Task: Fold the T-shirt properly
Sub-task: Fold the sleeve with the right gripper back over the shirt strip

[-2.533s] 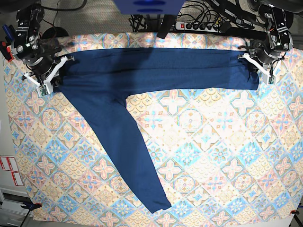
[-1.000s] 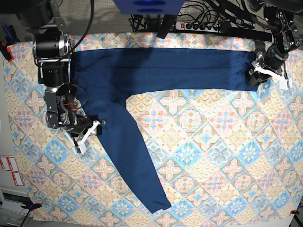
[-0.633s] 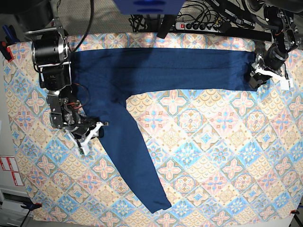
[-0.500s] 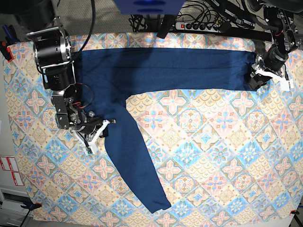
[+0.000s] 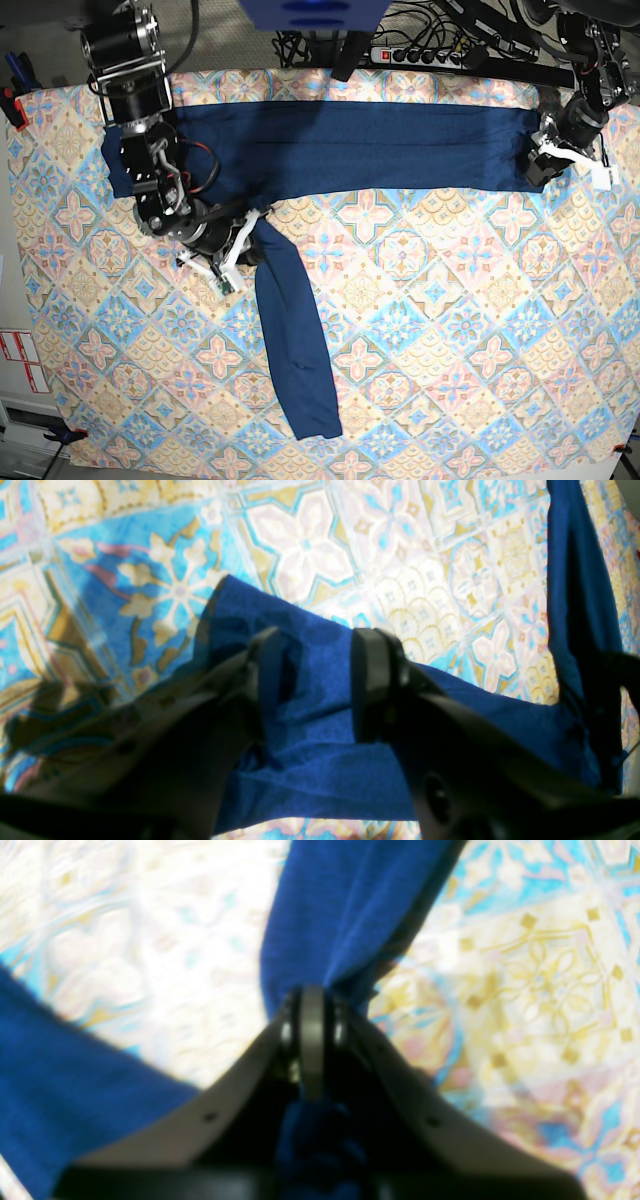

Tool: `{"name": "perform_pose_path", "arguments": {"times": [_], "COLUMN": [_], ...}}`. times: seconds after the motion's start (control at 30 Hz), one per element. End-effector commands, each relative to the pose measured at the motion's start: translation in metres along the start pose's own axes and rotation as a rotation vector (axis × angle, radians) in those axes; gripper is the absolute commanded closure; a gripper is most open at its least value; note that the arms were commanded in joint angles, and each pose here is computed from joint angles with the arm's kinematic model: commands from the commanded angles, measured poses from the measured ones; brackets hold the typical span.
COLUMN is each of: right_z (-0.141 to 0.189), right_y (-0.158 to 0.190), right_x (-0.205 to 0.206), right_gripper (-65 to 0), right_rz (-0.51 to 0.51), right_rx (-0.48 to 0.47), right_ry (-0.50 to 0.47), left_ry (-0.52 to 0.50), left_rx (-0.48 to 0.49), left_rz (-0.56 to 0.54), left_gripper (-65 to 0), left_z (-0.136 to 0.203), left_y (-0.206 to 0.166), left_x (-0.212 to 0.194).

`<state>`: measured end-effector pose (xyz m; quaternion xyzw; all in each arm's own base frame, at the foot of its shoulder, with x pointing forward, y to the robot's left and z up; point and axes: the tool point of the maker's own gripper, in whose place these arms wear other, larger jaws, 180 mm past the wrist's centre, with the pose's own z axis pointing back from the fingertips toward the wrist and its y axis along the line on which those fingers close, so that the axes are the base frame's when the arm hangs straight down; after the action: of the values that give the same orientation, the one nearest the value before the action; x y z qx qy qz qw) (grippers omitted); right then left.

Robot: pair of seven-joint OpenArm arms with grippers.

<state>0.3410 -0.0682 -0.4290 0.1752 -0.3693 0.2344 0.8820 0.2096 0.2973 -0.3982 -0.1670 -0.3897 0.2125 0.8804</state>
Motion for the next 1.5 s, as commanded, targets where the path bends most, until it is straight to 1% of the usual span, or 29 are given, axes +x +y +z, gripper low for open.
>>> {"name": "perform_pose_path", "arguments": {"times": [0.0, 0.13, 0.27, 0.37, 0.53, 0.67, 0.7, 0.83, 0.93, 1.03, 1.1, 1.17, 1.27, 1.37, 1.4, 1.47], "right_z": [0.009, 0.029, 0.047, 0.061, 0.077, 0.081, 0.080, 0.077, 0.075, 0.075, 0.074, 0.073, 0.075, 0.080, 0.082, 0.085], "right_y": [0.006, 0.039, 0.069, 0.089, 0.111, 0.123, 0.129, 0.156, 0.161, 0.156, 0.150, 0.144, 0.124, 0.090, 0.079, 0.065], "right_x": [0.020, 0.018, 0.009, -0.001, -0.017, -0.043, -0.048, -0.066, -0.070, -0.074, -0.070, -0.064, -0.059, -0.051, -0.048, -0.044], "right_gripper": [-0.2, -0.2, -0.2, -0.1, -0.1, -0.2, -0.2, -0.3, -1.6, -5.6, -9.0, -12.3, -16.3, -17.4, -17.4, -17.6], "right_rz": [0.028, 0.063, 0.080, 0.082, 0.066, 0.052, 0.058, 0.095, 0.146, 0.213, 0.241, 0.247, 0.223, 0.168, 0.146, 0.113], "right_rx": [0.008, 0.044, 0.082, 0.108, 0.136, 0.158, 0.175, 0.247, 0.269, 0.271, 0.262, 0.247, 0.195, 0.101, 0.071, 0.030], "right_ry": [-0.062, -0.089, -0.091, -0.087, -0.076, 0.010, 0.033, 0.128, 0.184, 0.242, 0.251, 0.240, 0.227, 0.202, 0.192, 0.177], "left_ry": [-0.036, -0.036, -0.034, -0.035, -0.033, -0.035, -0.035, -0.035, -0.035, -0.037, -0.053, -0.065, -0.114, -0.155, -0.156, -0.114], "left_rx": [-0.013, -0.015, -0.015, -0.016, -0.017, -0.018, -0.018, -0.018, -0.018, -0.019, -0.029, -0.035, -0.066, -0.113, -0.135, -0.192], "left_rz": [-0.019, -0.020, -0.021, -0.022, -0.022, -0.022, -0.022, -0.022, -0.022, -0.023, -0.025, -0.027, -0.059, -0.105, -0.121, -0.155], "left_gripper": [-23.0, -22.9, -22.9, -22.9, -22.9, -22.9, -22.9, -22.9, -22.9, -22.9, -22.9, -22.9, -22.9, -22.9, -22.9, -22.9], "left_z": [0.003, 0.003, 0.002, 0.002, 0.002, 0.001, 0.001, 0.001, 0.001, 0.001, -0.002, -0.004, -0.006, -0.005, -0.008, -0.020], "left_y": [-0.003, -0.003, -0.003, -0.004, -0.004, -0.005, -0.005, -0.005, -0.005, -0.005, -0.009, -0.012, -0.027, -0.051, -0.062, -0.086], "left_x": [0.015, 0.015, 0.014, 0.014, 0.014, 0.015, 0.015, 0.015, 0.015, 0.016, 0.023, 0.028, 0.049, 0.070, 0.076, 0.078]}}
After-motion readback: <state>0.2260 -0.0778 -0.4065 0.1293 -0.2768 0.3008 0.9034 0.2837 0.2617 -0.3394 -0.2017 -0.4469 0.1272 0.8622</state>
